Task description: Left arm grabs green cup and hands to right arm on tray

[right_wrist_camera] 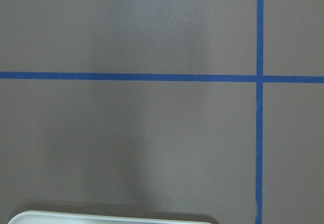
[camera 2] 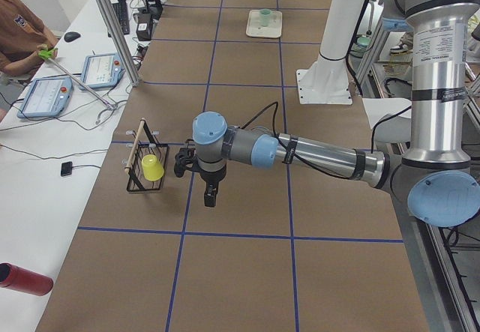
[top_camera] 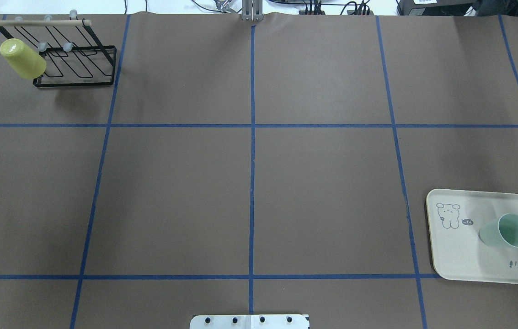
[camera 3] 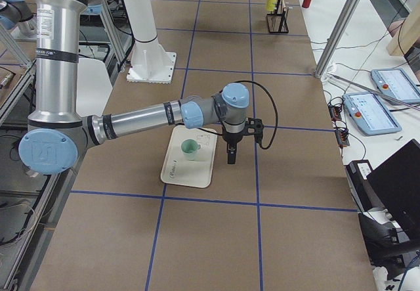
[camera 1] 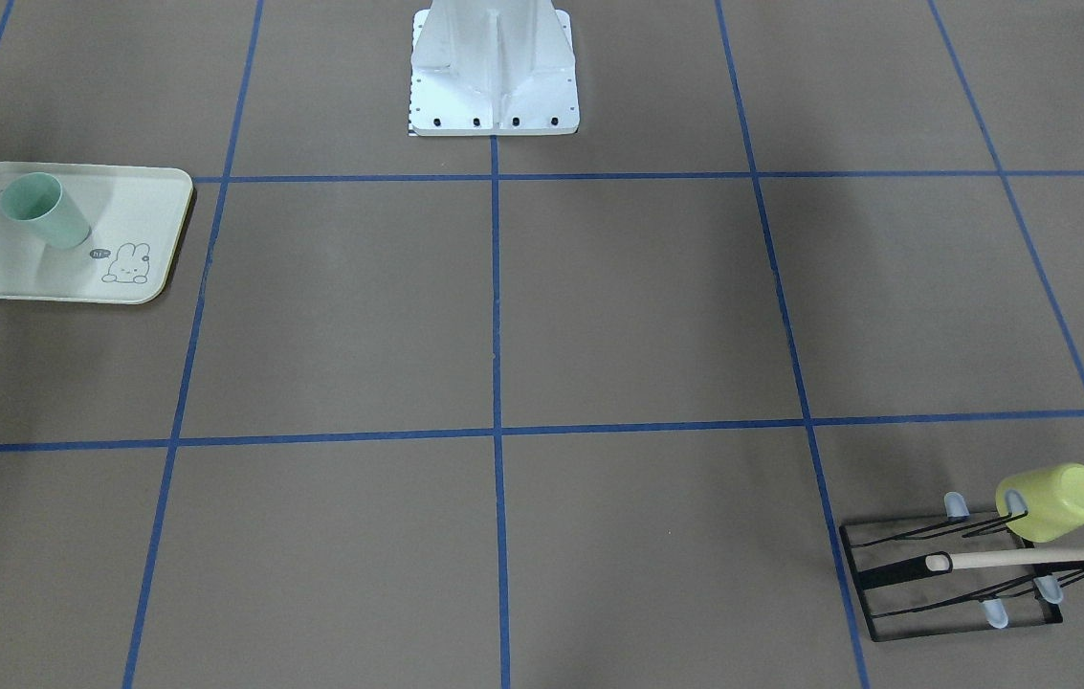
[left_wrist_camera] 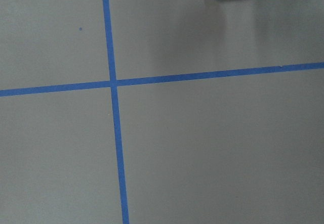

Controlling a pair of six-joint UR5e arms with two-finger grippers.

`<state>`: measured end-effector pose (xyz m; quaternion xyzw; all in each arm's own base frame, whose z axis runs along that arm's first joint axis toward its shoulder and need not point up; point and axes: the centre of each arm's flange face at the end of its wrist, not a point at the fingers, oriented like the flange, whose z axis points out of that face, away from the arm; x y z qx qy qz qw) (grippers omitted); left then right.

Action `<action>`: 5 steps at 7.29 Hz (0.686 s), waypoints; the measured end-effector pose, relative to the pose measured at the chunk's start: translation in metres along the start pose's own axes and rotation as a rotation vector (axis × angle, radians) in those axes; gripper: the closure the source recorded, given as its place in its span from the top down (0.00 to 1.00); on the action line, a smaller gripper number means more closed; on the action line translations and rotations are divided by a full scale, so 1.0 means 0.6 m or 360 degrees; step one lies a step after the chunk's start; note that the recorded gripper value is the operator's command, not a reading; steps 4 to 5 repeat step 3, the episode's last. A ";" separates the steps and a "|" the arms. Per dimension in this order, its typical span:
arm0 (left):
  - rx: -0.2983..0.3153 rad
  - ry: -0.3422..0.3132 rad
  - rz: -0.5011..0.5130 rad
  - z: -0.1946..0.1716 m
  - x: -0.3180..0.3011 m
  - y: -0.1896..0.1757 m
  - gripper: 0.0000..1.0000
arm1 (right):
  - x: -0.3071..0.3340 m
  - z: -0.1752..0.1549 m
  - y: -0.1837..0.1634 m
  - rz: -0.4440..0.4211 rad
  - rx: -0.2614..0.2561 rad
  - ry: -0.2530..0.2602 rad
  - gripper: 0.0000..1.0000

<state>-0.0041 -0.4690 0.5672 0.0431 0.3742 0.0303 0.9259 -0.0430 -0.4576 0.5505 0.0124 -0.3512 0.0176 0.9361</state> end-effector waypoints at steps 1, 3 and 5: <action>-0.0007 -0.0010 0.0010 0.003 -0.006 0.003 1.00 | 0.030 -0.006 0.008 0.0058 0.0009 -0.0001 1.00; -0.0017 -0.0008 0.0005 0.006 -0.010 0.002 1.00 | 0.095 -0.018 0.014 0.0198 0.0016 -0.0054 1.00; -0.0017 -0.0008 0.0005 0.006 -0.010 0.002 1.00 | 0.095 -0.018 0.014 0.0198 0.0016 -0.0054 1.00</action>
